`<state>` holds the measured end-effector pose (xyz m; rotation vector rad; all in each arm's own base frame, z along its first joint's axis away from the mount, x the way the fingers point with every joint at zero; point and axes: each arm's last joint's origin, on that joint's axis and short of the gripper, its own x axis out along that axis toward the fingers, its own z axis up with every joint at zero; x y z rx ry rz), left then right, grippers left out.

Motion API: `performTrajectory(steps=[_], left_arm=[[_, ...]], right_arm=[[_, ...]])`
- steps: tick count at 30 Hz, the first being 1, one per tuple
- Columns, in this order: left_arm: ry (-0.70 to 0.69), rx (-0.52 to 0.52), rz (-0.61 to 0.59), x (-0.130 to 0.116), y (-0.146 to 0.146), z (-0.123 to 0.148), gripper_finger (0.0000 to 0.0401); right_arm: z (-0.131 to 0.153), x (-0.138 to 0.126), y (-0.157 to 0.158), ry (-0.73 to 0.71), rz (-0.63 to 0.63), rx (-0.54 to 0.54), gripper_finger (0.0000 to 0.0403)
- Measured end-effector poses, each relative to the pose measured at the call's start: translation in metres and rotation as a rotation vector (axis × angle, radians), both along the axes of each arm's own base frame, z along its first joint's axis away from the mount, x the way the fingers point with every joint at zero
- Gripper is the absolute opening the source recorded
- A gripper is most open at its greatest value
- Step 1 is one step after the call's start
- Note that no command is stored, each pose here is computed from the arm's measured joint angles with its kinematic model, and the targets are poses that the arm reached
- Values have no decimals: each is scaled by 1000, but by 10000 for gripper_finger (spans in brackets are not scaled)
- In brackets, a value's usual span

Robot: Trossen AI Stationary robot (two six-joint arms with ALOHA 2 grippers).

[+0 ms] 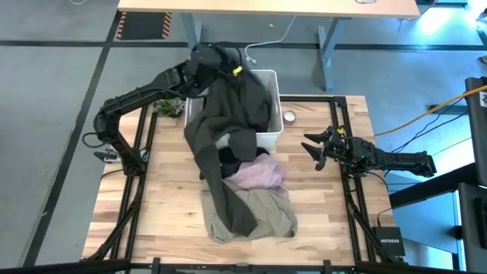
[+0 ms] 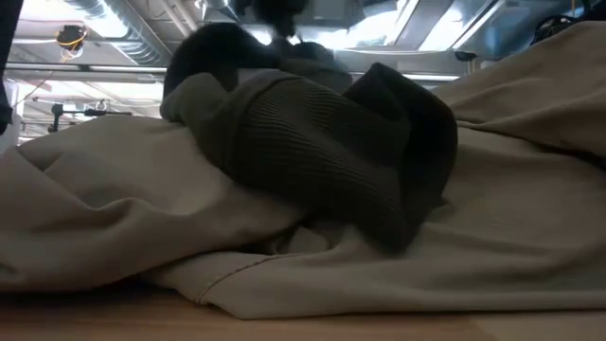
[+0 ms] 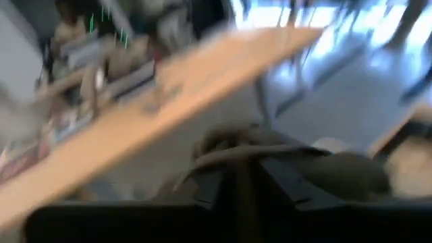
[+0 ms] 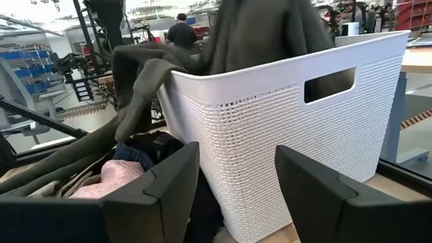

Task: Sort clothes
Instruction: Put the gray jacket into the white laundry bin

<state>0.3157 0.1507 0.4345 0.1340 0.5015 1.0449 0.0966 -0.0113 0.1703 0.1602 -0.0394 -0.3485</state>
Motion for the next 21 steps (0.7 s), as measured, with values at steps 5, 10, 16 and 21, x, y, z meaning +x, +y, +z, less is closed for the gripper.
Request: performTrajectory(steps=[5, 10, 16, 21], left_arm=[[100, -76, -45, -12, -27, 4, 159], [173, -177, -129, -22, -78, 1, 184], [275, -294, -148, -23, -141, -39, 176], [306, -338, -152, -25, -186, -81, 172]], right_arm=[[0, 0, 0, 4, -3, -9, 214], [0, 0, 0, 5, 0, -10, 214], [0, 0, 1, 4, 20, -6, 214], [-1, 1, 2, 6, 61, -3, 214]])
